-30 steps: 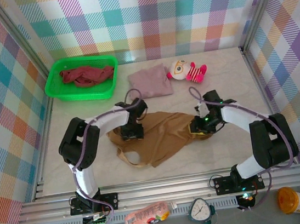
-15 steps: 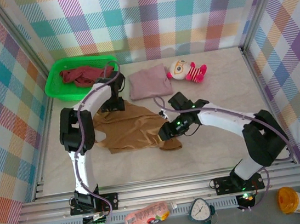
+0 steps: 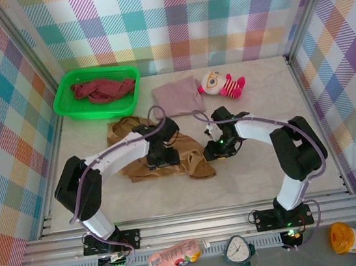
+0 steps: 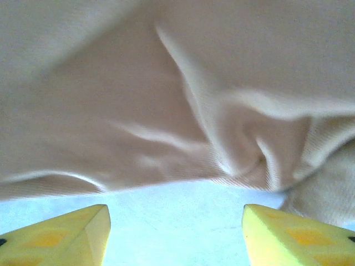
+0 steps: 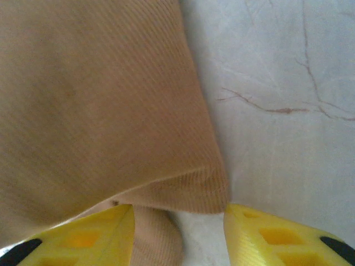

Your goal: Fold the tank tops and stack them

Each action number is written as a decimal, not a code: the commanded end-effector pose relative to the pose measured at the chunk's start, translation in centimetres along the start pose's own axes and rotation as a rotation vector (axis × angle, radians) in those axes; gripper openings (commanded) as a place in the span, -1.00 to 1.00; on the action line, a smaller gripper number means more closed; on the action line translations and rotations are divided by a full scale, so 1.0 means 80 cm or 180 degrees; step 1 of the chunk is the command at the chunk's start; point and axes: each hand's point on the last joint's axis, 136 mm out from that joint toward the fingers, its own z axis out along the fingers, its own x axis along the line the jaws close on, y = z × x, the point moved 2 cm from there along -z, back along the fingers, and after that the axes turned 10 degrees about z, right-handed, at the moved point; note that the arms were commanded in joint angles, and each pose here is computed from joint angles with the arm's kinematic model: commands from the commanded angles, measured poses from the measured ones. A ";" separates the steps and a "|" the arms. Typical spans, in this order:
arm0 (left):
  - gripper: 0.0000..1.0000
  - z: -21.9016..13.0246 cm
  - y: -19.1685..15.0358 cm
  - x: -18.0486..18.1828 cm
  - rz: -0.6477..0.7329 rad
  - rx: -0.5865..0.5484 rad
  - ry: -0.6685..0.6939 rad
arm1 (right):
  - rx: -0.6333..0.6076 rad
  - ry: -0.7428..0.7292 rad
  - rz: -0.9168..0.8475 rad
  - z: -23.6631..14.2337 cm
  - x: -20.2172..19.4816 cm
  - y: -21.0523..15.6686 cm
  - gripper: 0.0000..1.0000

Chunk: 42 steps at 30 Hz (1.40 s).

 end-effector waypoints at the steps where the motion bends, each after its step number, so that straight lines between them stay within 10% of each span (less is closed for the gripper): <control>1: 0.27 0.000 -0.003 -0.035 -0.0271 -0.0155 -0.0336 | -0.0054 0.0012 -0.0186 0.005 0.009 0.017 -0.07; 7: 0.27 0.013 -0.025 -0.076 -0.0270 -0.0197 -0.0594 | -0.0059 -0.0202 -0.0218 0.023 -0.001 0.022 -0.13; 19: 0.25 0.011 -0.052 -0.125 -0.0068 -0.0276 -0.0636 | -0.0221 -0.0076 -0.0280 -0.011 0.022 0.028 -0.90; 42: 0.24 0.052 -0.009 -0.205 0.0594 -0.0714 -0.0072 | -0.1009 0.0685 -0.0201 -0.151 0.029 0.067 -1.00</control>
